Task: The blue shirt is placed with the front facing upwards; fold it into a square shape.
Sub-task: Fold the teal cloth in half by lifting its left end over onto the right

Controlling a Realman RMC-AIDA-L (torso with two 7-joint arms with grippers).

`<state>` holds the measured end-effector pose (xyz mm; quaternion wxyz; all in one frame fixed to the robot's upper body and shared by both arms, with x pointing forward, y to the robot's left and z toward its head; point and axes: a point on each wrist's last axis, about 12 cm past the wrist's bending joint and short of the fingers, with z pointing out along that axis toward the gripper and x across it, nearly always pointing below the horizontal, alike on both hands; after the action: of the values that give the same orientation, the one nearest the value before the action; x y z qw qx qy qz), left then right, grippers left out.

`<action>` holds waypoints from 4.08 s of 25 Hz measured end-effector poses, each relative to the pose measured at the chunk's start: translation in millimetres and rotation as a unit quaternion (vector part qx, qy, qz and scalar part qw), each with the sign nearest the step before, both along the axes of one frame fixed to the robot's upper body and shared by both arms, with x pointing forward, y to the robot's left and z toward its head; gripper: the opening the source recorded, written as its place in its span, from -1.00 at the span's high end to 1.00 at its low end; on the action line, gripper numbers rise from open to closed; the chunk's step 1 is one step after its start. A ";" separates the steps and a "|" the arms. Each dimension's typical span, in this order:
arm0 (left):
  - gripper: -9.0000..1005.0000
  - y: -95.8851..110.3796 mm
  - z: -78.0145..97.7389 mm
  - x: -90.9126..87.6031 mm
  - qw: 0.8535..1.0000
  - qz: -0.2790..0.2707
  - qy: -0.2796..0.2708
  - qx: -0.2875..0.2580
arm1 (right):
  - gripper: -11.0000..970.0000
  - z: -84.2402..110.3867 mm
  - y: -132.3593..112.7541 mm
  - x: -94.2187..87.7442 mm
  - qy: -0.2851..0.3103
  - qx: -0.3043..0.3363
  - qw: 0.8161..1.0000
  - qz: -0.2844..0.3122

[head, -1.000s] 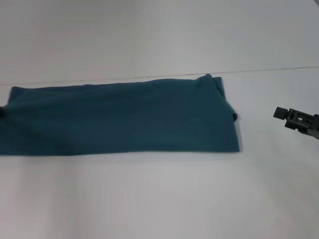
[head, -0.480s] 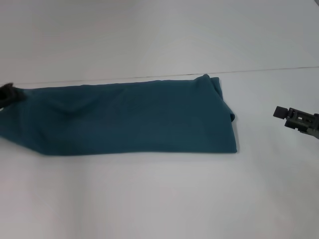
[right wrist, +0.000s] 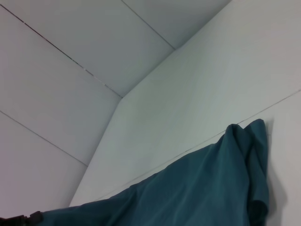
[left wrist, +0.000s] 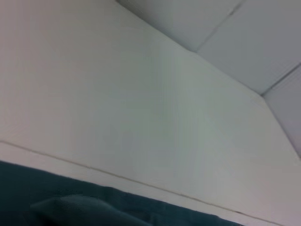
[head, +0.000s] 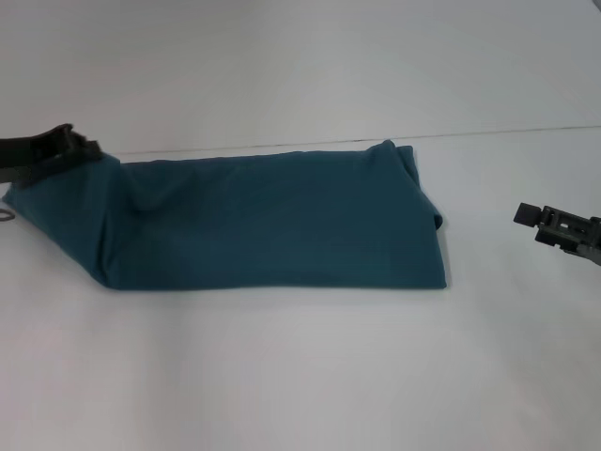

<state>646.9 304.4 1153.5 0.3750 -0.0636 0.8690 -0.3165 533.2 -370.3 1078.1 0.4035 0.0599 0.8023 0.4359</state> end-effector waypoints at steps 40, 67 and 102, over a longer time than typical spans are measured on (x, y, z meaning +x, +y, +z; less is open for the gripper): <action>0.98 42.7 -52.7 -10.2 0.988 0.127 0.056 0.062 | -0.96 -2.3 -0.1 -2.6 0.003 0.002 1.000 -0.002; 0.01 7.9 -38.4 17.6 0.981 0.104 -0.046 0.159 | -0.96 -3.5 -1.5 -3.6 0.006 0.003 1.000 -0.003; -0.26 18.5 -74.1 -5.6 0.984 0.161 0.039 0.073 | -0.96 -4.1 0.7 -1.9 0.013 0.009 1.000 -0.001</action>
<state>641.2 322.9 1079.4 0.3901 -0.1874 0.8822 -0.1855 531.3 -369.6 1074.0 0.3930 0.0701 0.8034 0.4417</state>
